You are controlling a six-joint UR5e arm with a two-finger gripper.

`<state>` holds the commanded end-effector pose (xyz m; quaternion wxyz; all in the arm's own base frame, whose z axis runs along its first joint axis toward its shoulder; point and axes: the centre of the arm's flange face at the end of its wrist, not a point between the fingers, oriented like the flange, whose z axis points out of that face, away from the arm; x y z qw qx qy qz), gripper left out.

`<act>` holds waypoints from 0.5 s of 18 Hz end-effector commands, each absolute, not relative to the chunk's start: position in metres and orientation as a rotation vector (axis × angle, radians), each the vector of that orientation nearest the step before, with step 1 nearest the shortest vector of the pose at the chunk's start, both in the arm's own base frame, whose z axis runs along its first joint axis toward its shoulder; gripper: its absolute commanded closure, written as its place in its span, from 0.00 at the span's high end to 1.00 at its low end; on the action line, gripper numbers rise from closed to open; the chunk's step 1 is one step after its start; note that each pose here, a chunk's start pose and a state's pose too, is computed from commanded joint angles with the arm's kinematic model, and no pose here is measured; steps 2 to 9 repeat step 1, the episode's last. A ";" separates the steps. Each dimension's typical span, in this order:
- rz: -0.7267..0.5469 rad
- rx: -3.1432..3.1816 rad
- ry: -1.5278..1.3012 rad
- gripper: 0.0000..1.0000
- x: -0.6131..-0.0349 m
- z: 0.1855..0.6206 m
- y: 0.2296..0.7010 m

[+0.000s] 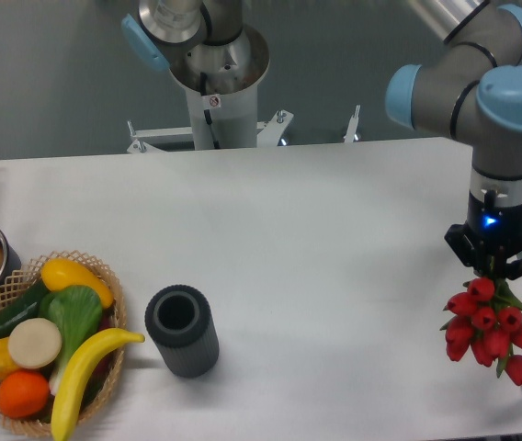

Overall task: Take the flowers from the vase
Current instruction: 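Carry the tulips away from the vase and hold them beside the table edge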

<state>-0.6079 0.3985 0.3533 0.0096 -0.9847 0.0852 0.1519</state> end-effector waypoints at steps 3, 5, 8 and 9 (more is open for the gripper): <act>0.454 -3.081 0.268 0.00 -0.607 0.350 0.398; 0.454 -3.081 0.268 0.00 -0.607 0.350 0.398; 0.454 -3.081 0.268 0.00 -0.607 0.350 0.398; 0.454 -3.081 0.268 0.00 -0.607 0.350 0.398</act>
